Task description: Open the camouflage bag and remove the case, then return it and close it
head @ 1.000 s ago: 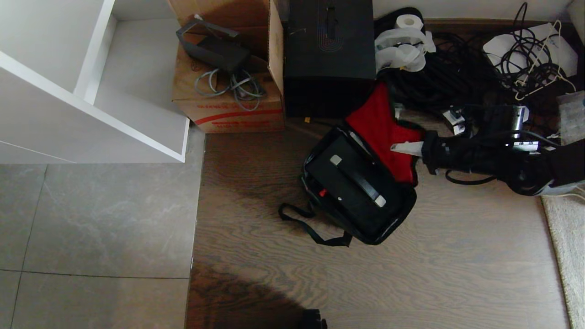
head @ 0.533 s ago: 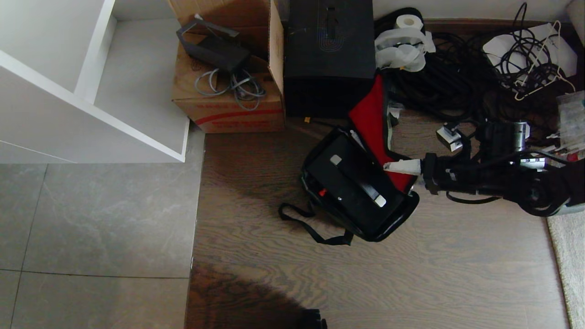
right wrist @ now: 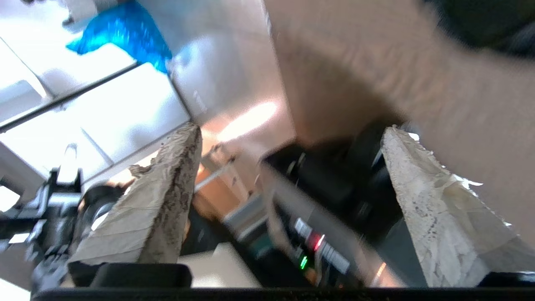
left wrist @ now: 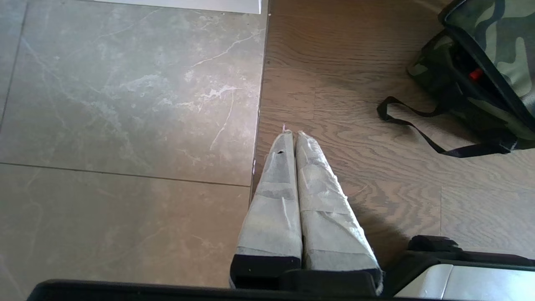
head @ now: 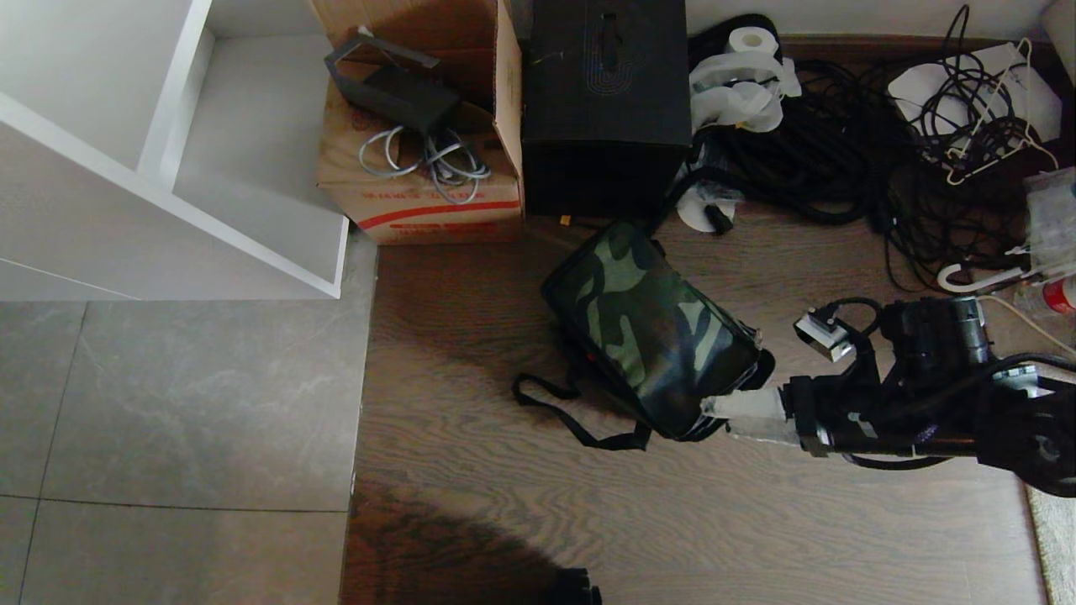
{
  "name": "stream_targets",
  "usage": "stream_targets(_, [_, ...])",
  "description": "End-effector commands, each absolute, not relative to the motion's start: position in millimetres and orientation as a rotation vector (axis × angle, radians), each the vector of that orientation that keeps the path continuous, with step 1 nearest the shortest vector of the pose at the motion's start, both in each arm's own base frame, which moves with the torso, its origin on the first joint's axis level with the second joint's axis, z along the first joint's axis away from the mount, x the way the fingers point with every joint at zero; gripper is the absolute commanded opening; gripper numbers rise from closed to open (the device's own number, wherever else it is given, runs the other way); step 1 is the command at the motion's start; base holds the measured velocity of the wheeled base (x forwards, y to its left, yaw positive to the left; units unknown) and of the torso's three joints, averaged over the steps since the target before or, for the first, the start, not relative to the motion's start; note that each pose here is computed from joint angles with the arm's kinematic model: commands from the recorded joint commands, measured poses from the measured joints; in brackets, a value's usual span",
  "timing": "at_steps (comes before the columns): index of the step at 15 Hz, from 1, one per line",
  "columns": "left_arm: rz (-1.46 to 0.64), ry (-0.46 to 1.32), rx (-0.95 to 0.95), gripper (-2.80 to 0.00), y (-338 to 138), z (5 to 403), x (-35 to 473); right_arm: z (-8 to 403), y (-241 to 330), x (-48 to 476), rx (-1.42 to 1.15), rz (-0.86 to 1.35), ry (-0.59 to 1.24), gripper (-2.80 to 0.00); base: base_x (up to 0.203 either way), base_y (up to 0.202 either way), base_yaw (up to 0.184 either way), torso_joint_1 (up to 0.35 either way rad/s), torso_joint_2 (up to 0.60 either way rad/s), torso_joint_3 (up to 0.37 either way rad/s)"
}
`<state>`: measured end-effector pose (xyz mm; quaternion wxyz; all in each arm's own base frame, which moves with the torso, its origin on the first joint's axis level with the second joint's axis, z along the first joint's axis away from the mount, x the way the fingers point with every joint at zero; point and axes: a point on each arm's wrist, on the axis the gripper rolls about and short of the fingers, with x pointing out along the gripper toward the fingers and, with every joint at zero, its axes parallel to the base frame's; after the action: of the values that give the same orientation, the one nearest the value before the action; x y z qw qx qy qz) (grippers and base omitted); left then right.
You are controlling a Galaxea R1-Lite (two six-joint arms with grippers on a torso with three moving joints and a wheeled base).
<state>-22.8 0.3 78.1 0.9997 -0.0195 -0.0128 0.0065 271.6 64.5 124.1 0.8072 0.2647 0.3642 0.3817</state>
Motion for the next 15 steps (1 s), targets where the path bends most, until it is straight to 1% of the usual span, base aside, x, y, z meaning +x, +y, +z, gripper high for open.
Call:
stream_targets(1, [0.015, -0.017, -0.04, -2.8, 0.3, 75.6, -22.1, 140.5, 65.6, 245.6, 0.56, 0.844, 0.788, 0.0, 0.0, 0.0, 0.0, 0.0, 0.0, 0.0])
stream_targets(4, [0.015, -0.017, -0.038, -2.8, 0.3, 75.6, -22.1, 158.7, 66.7, 249.4, 0.562, 0.856, 0.764, 0.0, 0.0, 0.0, 0.0, 0.0, 0.0, 0.0])
stream_targets(5, [0.013, -0.017, -0.04, -2.8, 0.3, 75.6, -22.1, 162.7, 68.4, 259.2, 0.565, 0.855, 0.754, 0.0, 0.0, 0.0, 0.0, 0.0, 0.0, 0.0])
stream_targets(6, [0.013, -0.017, -0.04, -2.8, 0.3, 75.6, -22.1, 166.4, 70.2, 268.6, 0.569, 0.853, 0.744, -2.8, 0.0, 0.0, 0.0, 0.0, 0.0, 0.0])
stream_targets(10, [0.013, -0.017, -0.04, -2.8, 0.3, 75.6, -22.1, 183.0, 76.4, 308.2, 0.638, 0.818, 0.711, -2.8, 0.0, 0.0, 0.0, 0.0, 0.0, 0.0])
stream_targets(12, [0.013, -0.017, -0.04, -2.8, 0.3, 75.6, -22.1, 184.3, 74.3, 309.8, 0.644, 0.804, 0.708, -2.8, 0.0, 0.0, 0.0, 0.0, 0.0, 0.0])
stream_targets(13, [0.013, -0.017, -0.04, -2.8, 0.3, 75.6, -22.1, 184.2, 72.9, 303.4, 0.641, 0.804, 0.708, -2.8, 0.0, 0.0, 0.0, 0.0, 0.0, 0.0])
stream_targets(15, [0.013, -0.017, -0.04, -2.8, 0.3, 75.6, -22.1, 194.9, 66.3, 266.4, 0.611, 0.819, 0.671, -2.8, 0.0, 0.0, 0.0, 0.0, 0.0, 0.0])
